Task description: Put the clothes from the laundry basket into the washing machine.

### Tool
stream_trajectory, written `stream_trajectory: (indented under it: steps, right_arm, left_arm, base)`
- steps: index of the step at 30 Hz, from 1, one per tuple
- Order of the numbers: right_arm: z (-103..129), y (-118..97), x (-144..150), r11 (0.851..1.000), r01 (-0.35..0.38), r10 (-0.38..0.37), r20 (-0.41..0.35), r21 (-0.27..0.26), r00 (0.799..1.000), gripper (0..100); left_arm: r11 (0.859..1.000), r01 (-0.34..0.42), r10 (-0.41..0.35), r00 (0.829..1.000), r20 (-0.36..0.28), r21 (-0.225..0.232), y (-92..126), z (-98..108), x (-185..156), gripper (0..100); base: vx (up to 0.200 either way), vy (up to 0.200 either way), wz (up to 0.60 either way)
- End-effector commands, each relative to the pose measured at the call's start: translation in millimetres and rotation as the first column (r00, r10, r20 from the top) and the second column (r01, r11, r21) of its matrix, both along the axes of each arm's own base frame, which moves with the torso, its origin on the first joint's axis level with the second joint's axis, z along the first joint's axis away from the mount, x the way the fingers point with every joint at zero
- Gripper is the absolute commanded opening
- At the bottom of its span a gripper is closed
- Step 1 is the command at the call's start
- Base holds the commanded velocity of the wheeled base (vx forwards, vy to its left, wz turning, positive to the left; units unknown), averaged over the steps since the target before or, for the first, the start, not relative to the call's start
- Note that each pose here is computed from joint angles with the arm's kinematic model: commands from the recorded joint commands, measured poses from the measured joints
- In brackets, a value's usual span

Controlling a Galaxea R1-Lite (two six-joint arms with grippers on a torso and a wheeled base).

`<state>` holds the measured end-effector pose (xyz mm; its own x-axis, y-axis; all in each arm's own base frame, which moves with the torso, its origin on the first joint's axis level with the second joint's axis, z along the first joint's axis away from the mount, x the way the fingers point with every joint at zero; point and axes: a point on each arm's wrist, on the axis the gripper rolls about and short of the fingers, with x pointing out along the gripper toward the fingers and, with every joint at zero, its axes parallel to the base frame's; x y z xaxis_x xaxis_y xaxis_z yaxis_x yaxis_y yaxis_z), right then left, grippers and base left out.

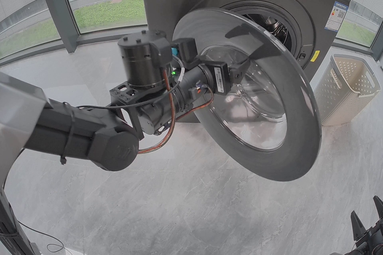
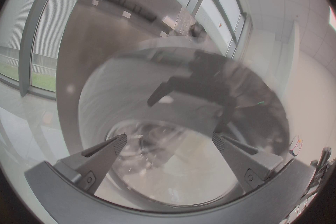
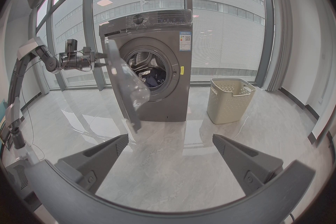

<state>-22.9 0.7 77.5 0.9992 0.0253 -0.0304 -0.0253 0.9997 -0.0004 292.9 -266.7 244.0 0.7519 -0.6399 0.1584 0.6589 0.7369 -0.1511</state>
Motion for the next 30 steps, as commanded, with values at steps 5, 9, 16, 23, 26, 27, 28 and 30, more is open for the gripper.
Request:
stream_trajectory:
  steps: [5, 9, 16, 23, 26, 27, 28, 30]
  right_arm:
    - [-2, 0, -1, 1.000, -0.001, 0.001, 0.009, -0.002, 1.000, 100]
    - [-2, 0, -1, 1.000, -0.001, 0.001, 0.009, 0.000, 1.000, 100]
    - [-2, 0, -1, 1.000, -0.001, 0.001, 0.009, -0.002, 1.000, 100]
    - [-2, 0, -1, 1.000, -0.001, 0.001, 0.009, 0.000, 1.000, 100]
    - [-2, 0, -1, 1.000, -0.001, 0.001, 0.009, -0.002, 1.000, 100]
    - [-2, 0, -1, 1.000, -0.001, 0.001, 0.009, 0.000, 1.000, 100]
    - [-2, 0, -1, 1.000, -0.001, 0.001, 0.009, 0.000, 1.000, 100]
    - [-2, 0, -1, 1.000, -0.001, 0.001, 0.009, 0.000, 1.000, 100]
  left_arm:
    - [1.000, 0.007, -0.007, 1.000, 0.026, -0.029, 13, 26, -18, 100]
    - [1.000, -0.012, 0.012, 1.000, -0.003, -0.009, 1, 8, 1, 100]
    - [0.997, -0.062, 0.063, 0.998, 0.016, -0.046, -26, -2, 34, 100]
    - [0.981, -0.153, 0.160, 0.986, 0.051, -0.121, -45, -2, 62, 100]
    - [0.981, -0.147, 0.155, 0.987, 0.051, -0.127, -48, 3, 58, 100]
    - [0.981, -0.149, 0.156, 0.987, 0.049, -0.126, -48, 3, 57, 100]
    - [0.981, -0.149, 0.156, 0.987, 0.046, -0.123, -47, 3, 56, 100]
    - [0.981, -0.144, 0.152, 0.987, 0.048, -0.127, -47, 7, 51, 100]
  base:
    - [0.000, 0.000, 0.00]
    - [0.000, 0.000, 0.00]
    - [0.000, 0.000, 0.00]
    - [0.000, 0.000, 0.00]
    - [0.000, 0.000, 0.00]
    - [0.000, 0.000, 0.00]
    - [0.000, 0.000, 0.00]
    - [0.000, 0.000, 0.00]
